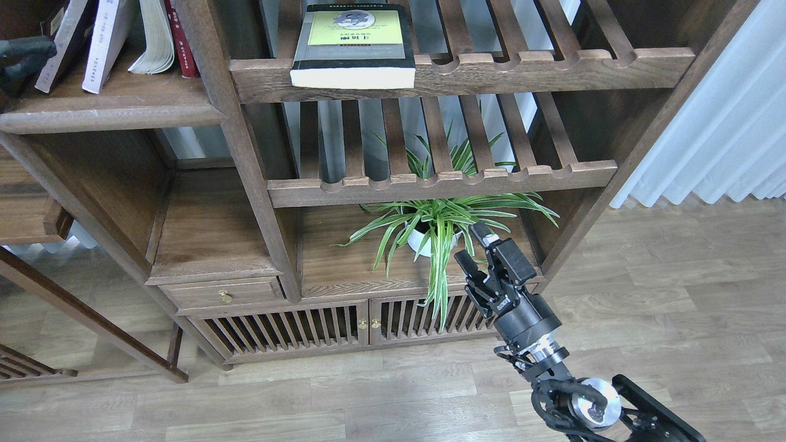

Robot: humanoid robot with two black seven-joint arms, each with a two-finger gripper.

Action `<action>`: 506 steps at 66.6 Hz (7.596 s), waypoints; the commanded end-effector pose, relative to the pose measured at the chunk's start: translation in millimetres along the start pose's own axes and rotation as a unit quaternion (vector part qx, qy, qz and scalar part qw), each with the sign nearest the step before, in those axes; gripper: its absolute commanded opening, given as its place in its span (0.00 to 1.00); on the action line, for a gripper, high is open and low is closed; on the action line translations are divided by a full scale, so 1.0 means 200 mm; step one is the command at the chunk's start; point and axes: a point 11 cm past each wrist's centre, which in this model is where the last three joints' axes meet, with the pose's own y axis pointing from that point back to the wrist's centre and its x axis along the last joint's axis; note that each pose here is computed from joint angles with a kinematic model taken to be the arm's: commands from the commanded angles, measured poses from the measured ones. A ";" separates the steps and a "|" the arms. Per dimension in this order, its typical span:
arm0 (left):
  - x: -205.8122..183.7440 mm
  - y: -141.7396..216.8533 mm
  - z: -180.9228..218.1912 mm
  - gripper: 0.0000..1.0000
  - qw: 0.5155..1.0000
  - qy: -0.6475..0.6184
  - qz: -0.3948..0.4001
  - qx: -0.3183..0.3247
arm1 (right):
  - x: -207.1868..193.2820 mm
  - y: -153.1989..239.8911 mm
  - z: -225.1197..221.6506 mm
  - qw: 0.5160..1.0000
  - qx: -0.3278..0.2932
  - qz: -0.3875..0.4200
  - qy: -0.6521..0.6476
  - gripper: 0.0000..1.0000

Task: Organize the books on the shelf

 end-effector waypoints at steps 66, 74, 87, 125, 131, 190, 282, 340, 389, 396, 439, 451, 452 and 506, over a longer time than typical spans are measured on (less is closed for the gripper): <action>0.28 0.67 0.00 0.54 0.996 0.055 -0.022 0.061 | -0.09 -0.07 0.07 0.998 -0.040 -0.028 0.030 0.88; 0.37 0.83 -0.04 0.53 0.994 0.082 0.020 0.066 | -0.11 -0.10 0.07 0.997 -0.047 -0.035 0.041 0.88; 0.43 1.08 -0.19 0.51 0.983 0.144 0.086 0.070 | -0.21 -0.17 0.09 0.994 -0.061 -0.067 0.053 0.87; 0.22 1.89 -0.73 0.44 0.909 0.292 0.247 0.167 | -0.30 -0.20 0.29 0.988 -0.096 -0.108 0.061 0.82; 0.23 1.94 -0.72 0.45 0.904 0.297 0.265 0.157 | -0.30 -0.21 0.34 0.987 -0.101 -0.113 0.058 0.82; -0.38 2.56 -0.99 0.52 0.780 0.446 0.388 0.206 | -0.60 -0.40 0.54 0.964 -0.135 -0.214 0.077 0.82; -0.53 2.68 -1.04 0.67 0.745 0.479 0.401 0.236 | -0.56 -0.56 0.65 0.978 -0.129 -0.112 0.118 0.83; -0.50 2.59 -1.10 0.67 0.748 0.487 0.396 0.215 | -0.79 -0.94 0.44 0.982 -0.078 -0.096 0.140 0.85; -0.49 2.58 -1.12 0.67 0.746 0.489 0.399 0.211 | -0.86 -0.95 0.33 0.985 -0.015 -0.144 0.093 0.05; -0.47 2.50 -1.14 0.67 0.751 0.495 0.390 0.196 | -0.90 -0.90 0.44 0.981 -0.048 -0.170 0.082 0.05; -0.75 1.82 -1.22 0.61 0.710 0.652 0.208 0.168 | -0.51 -0.32 0.55 0.973 -0.142 -0.170 0.059 0.03; -0.59 1.94 -1.26 0.65 0.751 0.579 0.193 0.252 | -0.46 -0.28 0.52 0.975 -0.142 -0.159 0.069 0.04; -0.58 1.95 -1.26 0.67 0.753 0.574 0.194 0.257 | -0.47 -0.28 0.52 0.975 -0.141 -0.159 0.070 0.04; -0.87 1.58 -1.32 0.92 0.709 0.662 0.158 0.185 | -0.43 -0.23 0.37 0.977 -0.128 -0.138 0.101 0.04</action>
